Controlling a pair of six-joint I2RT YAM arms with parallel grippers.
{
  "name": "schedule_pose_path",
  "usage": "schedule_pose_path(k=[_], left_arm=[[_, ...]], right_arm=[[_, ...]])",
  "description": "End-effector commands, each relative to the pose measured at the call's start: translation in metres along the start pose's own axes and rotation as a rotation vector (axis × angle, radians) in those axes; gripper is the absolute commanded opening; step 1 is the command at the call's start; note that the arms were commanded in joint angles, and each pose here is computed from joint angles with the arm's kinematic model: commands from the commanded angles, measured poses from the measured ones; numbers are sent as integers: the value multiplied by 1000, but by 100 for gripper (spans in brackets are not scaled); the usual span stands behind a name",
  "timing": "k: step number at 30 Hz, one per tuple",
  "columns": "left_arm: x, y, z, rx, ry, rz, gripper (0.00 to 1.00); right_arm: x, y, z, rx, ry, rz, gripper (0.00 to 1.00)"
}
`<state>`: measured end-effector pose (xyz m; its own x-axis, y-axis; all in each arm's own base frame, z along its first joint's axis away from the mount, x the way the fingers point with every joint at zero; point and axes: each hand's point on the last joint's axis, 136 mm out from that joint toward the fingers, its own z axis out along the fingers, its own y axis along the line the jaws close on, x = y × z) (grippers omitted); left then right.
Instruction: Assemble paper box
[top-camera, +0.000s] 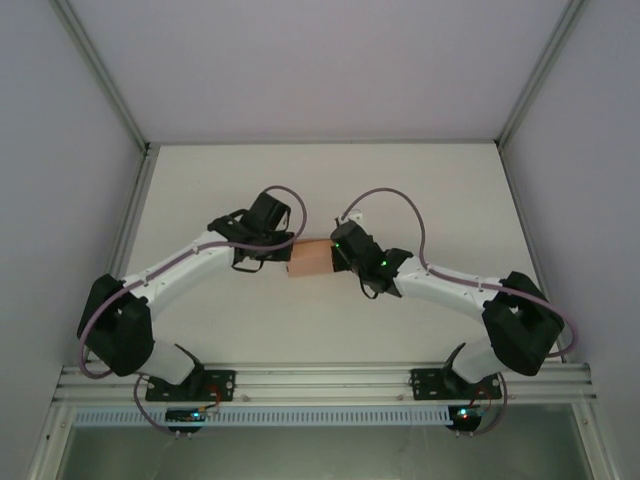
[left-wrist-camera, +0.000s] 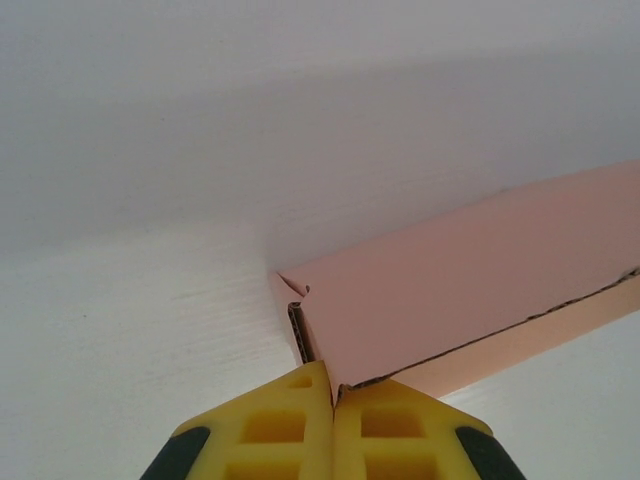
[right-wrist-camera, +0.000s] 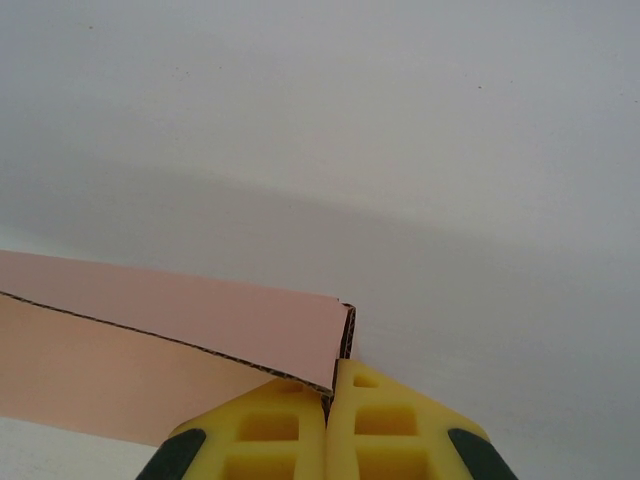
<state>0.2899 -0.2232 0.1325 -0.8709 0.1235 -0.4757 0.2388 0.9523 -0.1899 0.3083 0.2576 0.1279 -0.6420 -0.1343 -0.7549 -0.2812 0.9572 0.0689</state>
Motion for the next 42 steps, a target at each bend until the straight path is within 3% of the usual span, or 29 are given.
schedule_pose_path(k=[1,9,18,29,36,39,42], left_arm=[[48,25,8,-117,167,87,0],[40,32,2,-187,160,149,0],[36,11,6,-137,147,165,0],[54,-12,26,-70,124,108,0],[73,6,32,-115,141,66,0],[74,9,33,-126,138,60,0],[72,8,32,-125,130,65,0]], right_arm=[[63,-4,7,7,207,-106,0],[64,-5,7,10,215,-120,0],[62,-2,10,10,204,-106,0],[60,2,14,1,186,-76,0],[70,-3,12,-1,186,-72,0],[72,-2,7,-33,187,-69,7],[48,2,-4,-84,134,-63,27]])
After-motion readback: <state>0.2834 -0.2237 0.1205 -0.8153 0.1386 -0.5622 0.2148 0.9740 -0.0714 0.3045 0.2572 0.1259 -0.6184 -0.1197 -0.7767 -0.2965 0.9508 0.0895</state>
